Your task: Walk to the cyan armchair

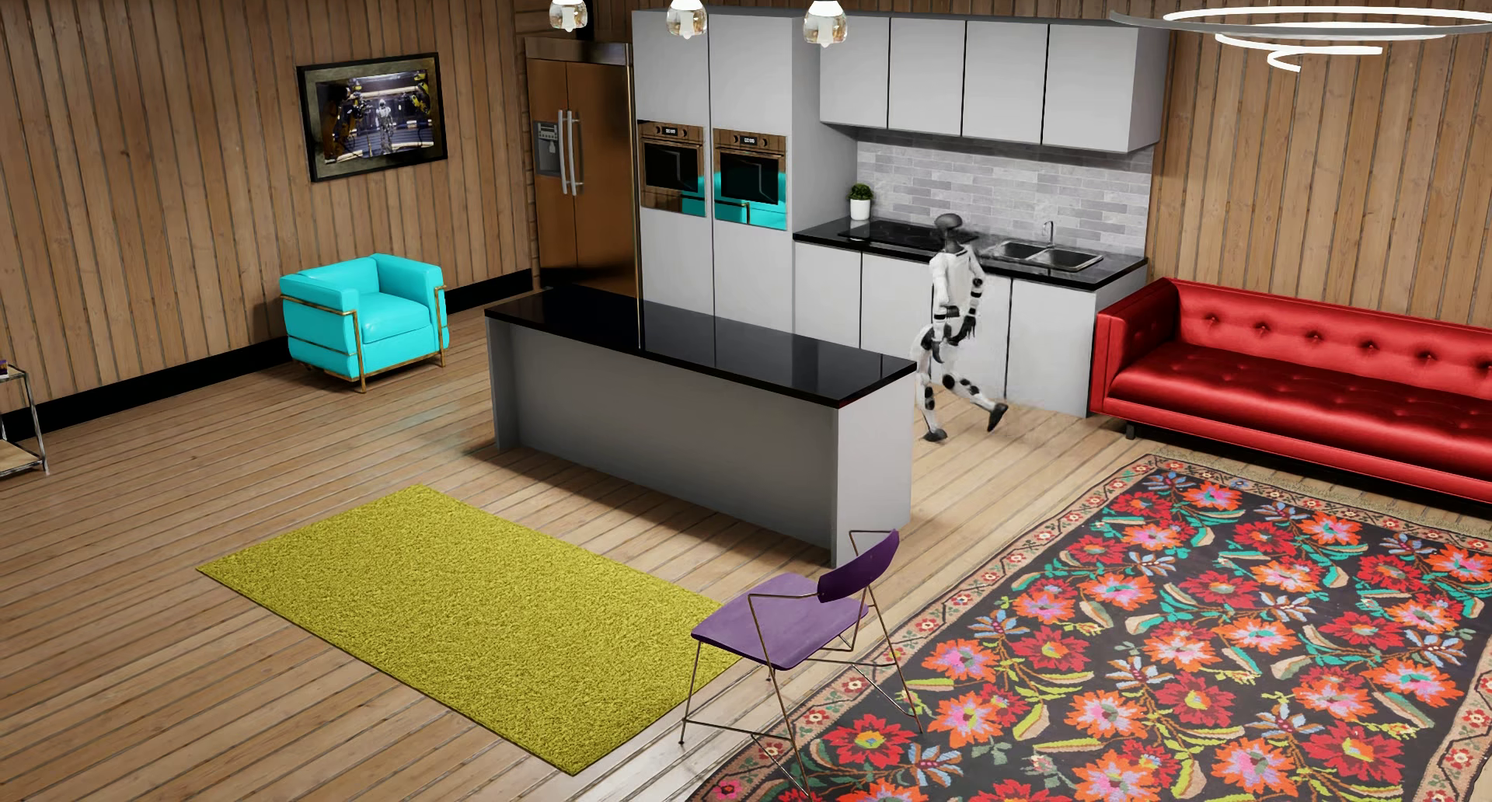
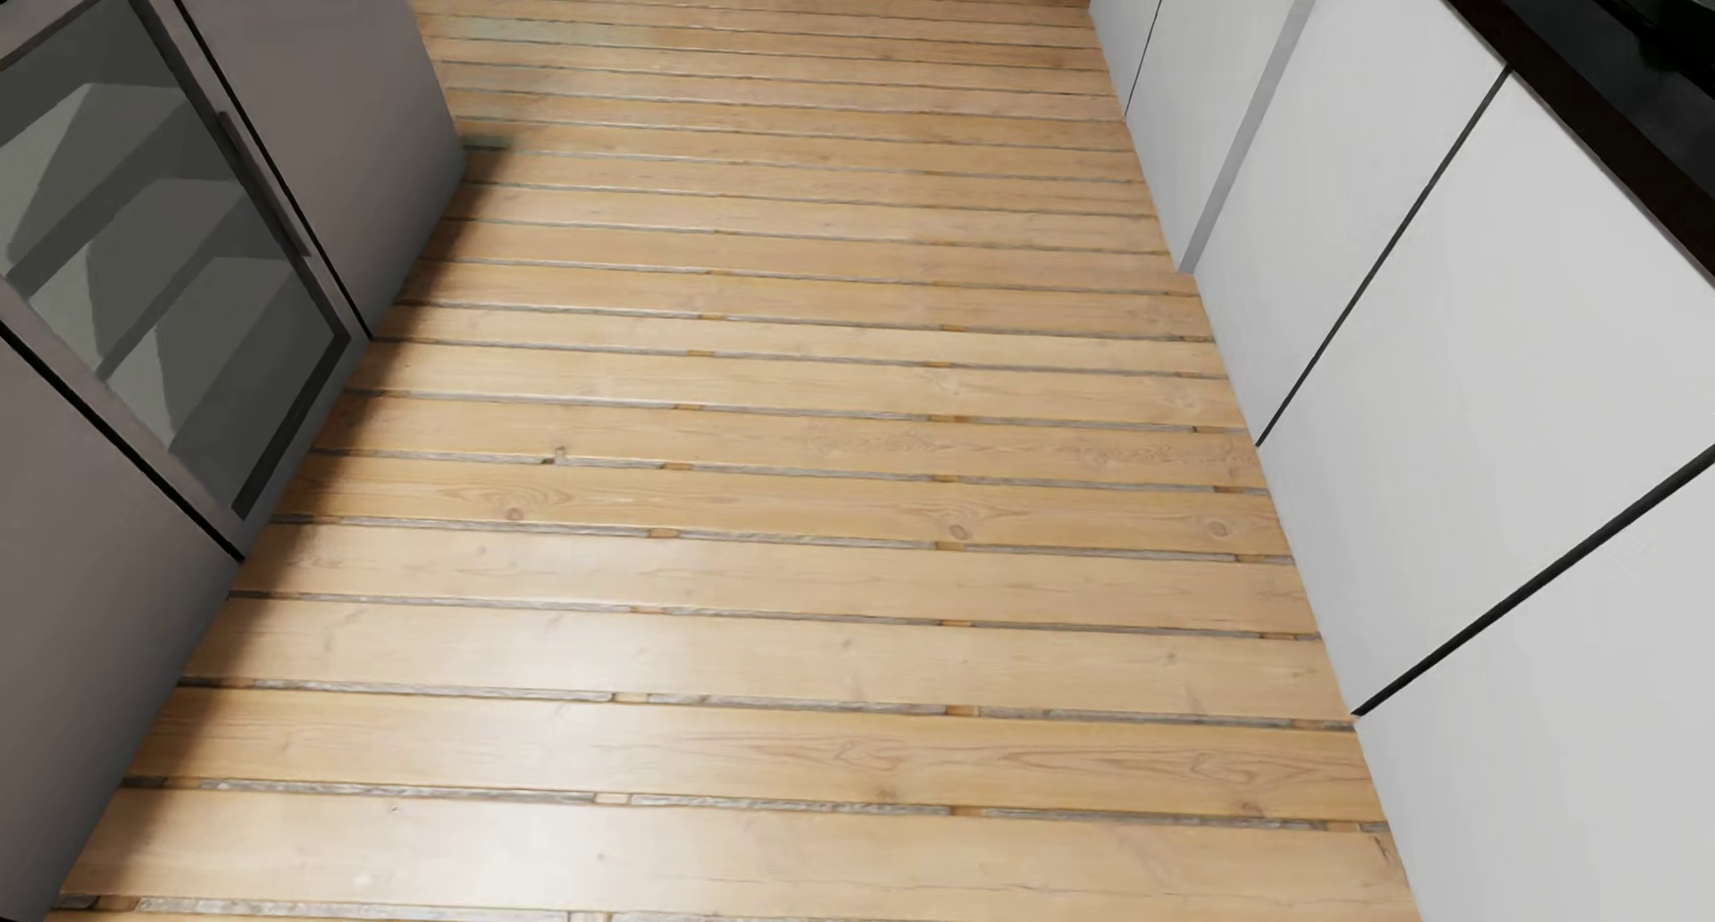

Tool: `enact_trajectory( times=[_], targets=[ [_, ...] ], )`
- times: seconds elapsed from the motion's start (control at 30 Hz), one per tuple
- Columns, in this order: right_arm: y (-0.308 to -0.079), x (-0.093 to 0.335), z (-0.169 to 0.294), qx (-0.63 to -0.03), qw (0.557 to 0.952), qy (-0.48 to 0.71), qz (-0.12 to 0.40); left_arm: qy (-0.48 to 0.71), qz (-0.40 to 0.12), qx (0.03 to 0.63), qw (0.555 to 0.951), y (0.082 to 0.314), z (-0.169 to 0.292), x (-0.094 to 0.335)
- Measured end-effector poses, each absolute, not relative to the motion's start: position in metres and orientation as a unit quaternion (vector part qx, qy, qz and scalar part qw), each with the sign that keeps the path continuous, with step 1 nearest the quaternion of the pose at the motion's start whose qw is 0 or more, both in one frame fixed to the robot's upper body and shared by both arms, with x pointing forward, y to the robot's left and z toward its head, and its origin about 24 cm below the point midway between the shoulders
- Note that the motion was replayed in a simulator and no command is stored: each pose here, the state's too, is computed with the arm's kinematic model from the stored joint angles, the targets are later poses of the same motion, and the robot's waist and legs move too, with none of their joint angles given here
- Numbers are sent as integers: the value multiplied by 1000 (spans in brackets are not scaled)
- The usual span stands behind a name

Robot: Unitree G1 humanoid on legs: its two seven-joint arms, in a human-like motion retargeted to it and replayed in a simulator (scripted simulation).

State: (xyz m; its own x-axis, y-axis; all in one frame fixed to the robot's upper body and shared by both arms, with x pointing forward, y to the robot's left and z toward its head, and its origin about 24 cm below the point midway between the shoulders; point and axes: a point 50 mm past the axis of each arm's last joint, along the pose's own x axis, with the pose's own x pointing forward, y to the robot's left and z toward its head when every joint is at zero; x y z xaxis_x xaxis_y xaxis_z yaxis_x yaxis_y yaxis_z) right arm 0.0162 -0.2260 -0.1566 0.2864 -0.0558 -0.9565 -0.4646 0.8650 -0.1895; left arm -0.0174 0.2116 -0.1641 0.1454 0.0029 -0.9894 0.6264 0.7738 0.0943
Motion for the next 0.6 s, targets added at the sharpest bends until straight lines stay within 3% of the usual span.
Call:
enact_trajectory(
  times=[0.13, 0.23, 0.3, 0.37, 0.43, 0.5, 0.6],
  targets=[
    [-223, -1, -156, -214, 763, 595, 136, 473, -166, 238, 832, 204, -141, 88],
    [-223, -5, -155, -208, 764, 596, 131, 365, -158, 247, 883, 197, -109, 159],
    [-225, -13, -155, -204, 758, 607, 122, 338, -141, 239, 899, 200, -98, 170],
    [-231, -30, -158, -209, 730, 639, 120, 382, -130, 217, 889, 198, -115, 148],
    [-236, -32, -161, -215, 716, 654, 115, 449, -157, 221, 851, 193, -137, 110],
    [-228, -13, -162, -216, 736, 629, 125, 495, -204, 246, 808, 189, -152, 79],
    [-219, 31, -157, -215, 786, 565, 130, 577, -217, 249, 747, 200, -164, 15]
  ],
)
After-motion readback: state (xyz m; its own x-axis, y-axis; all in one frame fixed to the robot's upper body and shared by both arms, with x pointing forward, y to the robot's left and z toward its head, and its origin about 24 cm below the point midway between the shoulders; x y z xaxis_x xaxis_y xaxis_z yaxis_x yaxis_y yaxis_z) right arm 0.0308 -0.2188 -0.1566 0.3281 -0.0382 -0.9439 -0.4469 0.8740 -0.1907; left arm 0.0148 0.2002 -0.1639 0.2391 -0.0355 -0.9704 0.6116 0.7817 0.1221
